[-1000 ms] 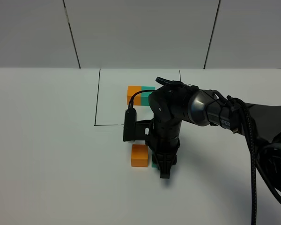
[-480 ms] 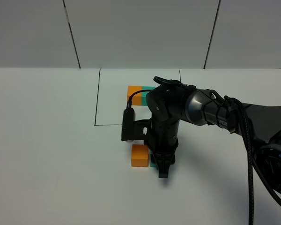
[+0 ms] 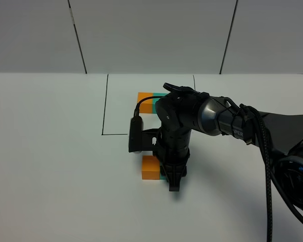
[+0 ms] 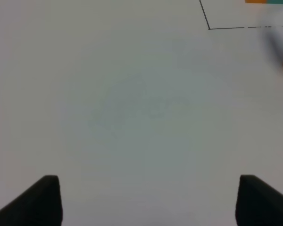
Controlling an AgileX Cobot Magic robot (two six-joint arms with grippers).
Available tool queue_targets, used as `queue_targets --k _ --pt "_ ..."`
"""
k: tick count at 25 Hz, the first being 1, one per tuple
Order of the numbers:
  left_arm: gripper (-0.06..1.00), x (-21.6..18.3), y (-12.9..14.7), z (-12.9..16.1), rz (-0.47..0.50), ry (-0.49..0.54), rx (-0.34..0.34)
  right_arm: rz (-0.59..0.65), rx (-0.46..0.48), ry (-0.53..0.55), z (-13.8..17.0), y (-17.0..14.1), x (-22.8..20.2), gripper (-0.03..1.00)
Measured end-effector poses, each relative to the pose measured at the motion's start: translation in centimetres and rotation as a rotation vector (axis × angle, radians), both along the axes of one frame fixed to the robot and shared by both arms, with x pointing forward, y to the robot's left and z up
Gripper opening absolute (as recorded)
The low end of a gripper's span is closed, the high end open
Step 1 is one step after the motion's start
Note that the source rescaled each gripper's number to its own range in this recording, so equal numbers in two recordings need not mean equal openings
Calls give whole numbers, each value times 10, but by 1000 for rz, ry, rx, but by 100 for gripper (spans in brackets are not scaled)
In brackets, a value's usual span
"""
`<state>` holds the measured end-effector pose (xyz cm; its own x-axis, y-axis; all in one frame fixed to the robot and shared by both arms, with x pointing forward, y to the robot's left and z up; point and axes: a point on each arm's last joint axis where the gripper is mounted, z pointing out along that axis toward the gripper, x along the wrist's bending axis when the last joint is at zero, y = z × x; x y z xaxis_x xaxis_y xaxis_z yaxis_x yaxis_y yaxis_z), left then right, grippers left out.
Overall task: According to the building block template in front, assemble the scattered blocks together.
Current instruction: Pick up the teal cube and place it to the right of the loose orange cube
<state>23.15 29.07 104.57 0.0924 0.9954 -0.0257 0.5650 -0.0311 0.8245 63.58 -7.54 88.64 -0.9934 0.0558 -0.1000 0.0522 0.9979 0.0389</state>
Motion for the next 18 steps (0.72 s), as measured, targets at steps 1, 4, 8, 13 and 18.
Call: queue_targets --k 1,4,8,13,18 --pt "59 0 0 0 0 0 0 8 -1 0 0 0 0 1" --pt "59 0 0 0 0 0 0 24 -2 -1 0 0 0 1" --pt "59 0 0 0 0 0 0 37 -4 -1 0 0 0 1" --pt "59 0 0 0 0 0 0 45 -8 -3 0 1 -1 1" --pt "59 0 0 0 0 0 0 58 -10 -4 0 1 0 1"
